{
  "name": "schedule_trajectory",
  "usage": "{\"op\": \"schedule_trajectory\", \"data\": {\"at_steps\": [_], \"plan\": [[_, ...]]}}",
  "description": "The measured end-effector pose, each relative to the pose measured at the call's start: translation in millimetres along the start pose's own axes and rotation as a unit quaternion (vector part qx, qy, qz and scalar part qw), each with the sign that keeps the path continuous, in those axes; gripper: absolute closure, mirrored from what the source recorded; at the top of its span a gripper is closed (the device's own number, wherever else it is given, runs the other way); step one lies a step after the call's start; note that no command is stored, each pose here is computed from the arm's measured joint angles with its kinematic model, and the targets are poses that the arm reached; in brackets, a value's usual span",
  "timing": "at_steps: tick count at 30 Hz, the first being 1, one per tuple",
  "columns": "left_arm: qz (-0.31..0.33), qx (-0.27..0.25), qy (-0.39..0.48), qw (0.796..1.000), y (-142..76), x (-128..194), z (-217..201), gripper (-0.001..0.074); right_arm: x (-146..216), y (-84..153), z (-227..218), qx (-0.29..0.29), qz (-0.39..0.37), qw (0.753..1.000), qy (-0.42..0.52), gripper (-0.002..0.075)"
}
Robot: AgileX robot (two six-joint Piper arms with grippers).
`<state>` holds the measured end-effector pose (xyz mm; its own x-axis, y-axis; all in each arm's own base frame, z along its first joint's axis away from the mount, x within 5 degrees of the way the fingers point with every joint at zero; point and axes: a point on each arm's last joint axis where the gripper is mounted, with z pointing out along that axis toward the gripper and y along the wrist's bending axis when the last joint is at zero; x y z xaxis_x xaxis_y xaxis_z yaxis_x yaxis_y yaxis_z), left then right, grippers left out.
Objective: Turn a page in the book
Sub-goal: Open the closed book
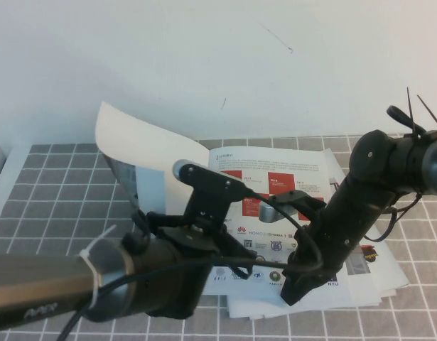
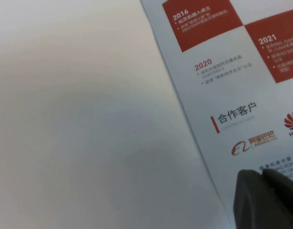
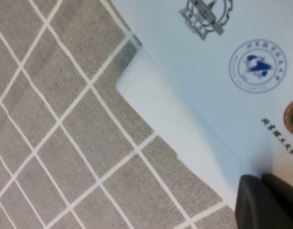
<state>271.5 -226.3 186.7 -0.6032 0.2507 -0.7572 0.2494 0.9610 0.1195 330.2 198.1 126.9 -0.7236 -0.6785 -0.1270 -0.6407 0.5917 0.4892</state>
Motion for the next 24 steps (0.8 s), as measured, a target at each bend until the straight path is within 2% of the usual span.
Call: {"op": "schedule_trajectory", "data": {"at_steps": [6, 13, 24], "plan": [[-0.032, 0.022, 0.033, 0.999, 20.5, 12.9, 12.8, 0.0738, 0.1, 0.5, 0.5, 0.004, 0.016, 1.000, 0.005, 0.0721], [-0.086, 0.041, 0.098, 0.991, 46.2, 48.9, 22.4, 0.0738, 4.3, 0.9, 0.2, 0.003, 0.013, 1.000, 0.028, 0.0721], [-0.102, 0.085, 0.133, 0.982, 48.5, 70.6, 14.7, 0.0738, 3.8, 5.8, -6.5, 0.002, 0.004, 1.000, 0.020, 0.0721]]}}
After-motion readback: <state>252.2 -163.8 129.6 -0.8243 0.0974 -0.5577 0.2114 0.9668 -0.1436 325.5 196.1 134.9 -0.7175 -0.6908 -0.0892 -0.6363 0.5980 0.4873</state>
